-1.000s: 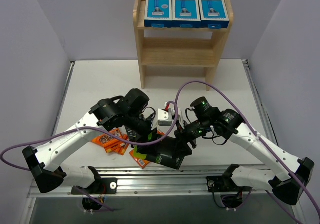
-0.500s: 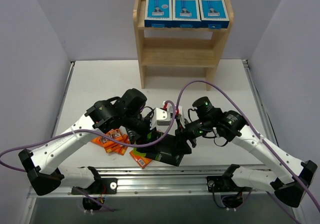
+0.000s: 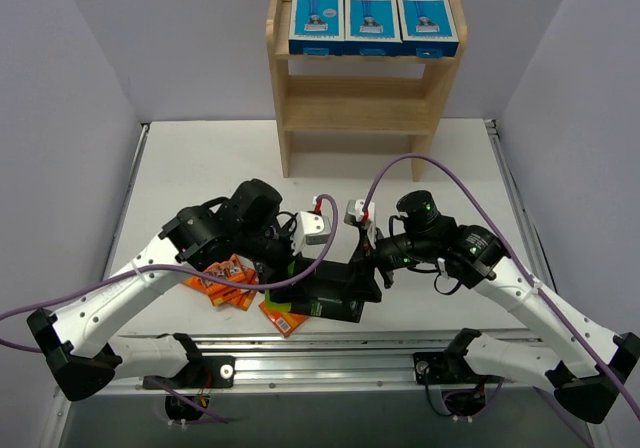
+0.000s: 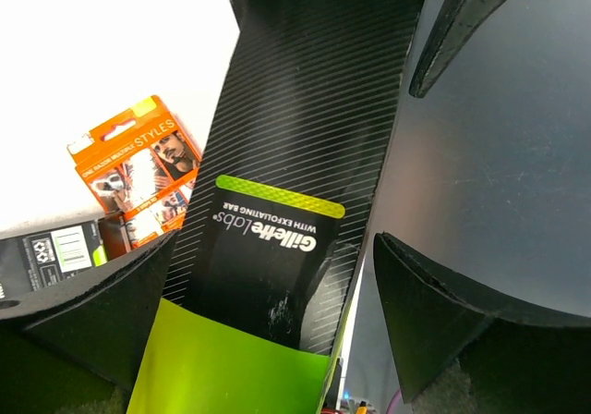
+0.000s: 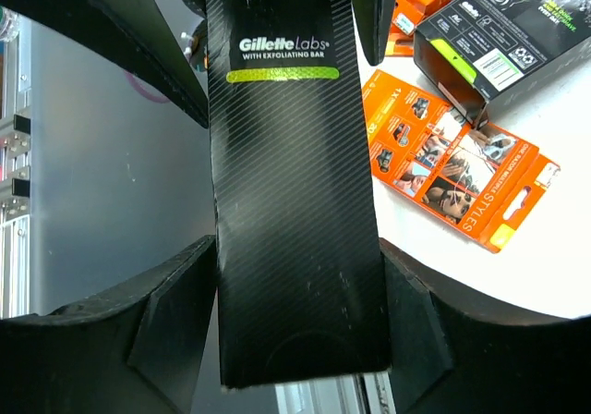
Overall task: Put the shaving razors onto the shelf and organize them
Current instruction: Pass the shaving razor from the right arm to the left, then pass the shaving razor from the left arm to the right
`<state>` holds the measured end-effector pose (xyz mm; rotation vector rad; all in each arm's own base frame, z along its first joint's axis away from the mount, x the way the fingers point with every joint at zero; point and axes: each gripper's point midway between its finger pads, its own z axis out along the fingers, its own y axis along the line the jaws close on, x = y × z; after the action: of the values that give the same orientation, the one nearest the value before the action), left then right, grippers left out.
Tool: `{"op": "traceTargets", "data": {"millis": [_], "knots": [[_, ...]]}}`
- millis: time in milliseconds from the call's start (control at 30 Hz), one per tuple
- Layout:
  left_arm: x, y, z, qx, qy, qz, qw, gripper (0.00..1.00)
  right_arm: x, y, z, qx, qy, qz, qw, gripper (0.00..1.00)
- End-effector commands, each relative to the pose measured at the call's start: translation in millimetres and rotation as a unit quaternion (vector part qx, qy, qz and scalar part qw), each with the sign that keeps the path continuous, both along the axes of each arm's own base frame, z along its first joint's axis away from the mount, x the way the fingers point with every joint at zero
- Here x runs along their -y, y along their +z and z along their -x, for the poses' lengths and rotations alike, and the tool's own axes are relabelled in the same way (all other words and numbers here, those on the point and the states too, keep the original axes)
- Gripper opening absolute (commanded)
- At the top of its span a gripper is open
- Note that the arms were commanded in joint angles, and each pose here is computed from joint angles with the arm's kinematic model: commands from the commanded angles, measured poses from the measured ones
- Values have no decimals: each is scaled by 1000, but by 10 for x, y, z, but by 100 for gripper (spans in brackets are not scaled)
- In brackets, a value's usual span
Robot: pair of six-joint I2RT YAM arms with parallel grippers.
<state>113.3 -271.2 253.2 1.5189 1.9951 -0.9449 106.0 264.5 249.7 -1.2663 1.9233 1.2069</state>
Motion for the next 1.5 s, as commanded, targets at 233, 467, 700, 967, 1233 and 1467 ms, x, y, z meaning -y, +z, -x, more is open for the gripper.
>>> {"op": "traceTargets", "data": {"millis": [233,467,700,967,1233,1467], "knots": [[-172,286,-461,52,134,49,988,2,3,137,-113,26,-33,-17,999,65],[-448,87,-912,77,262,25,962,2,60,105,-325,57,-92,-7,994,69],[-613,-95,-1189,74,340,1,938,2,107,53,-477,57,-144,5,988,72],[-912,-115,-1544,26,491,34,870,2,258,38,-732,60,-251,12,966,75],[-1390,503,-1823,-17,678,270,683,2,177,342,-911,-81,-406,-179,892,74],[-1496,1019,-1761,-97,672,490,546,2,74,454,-876,-161,-414,-306,842,79]]}}
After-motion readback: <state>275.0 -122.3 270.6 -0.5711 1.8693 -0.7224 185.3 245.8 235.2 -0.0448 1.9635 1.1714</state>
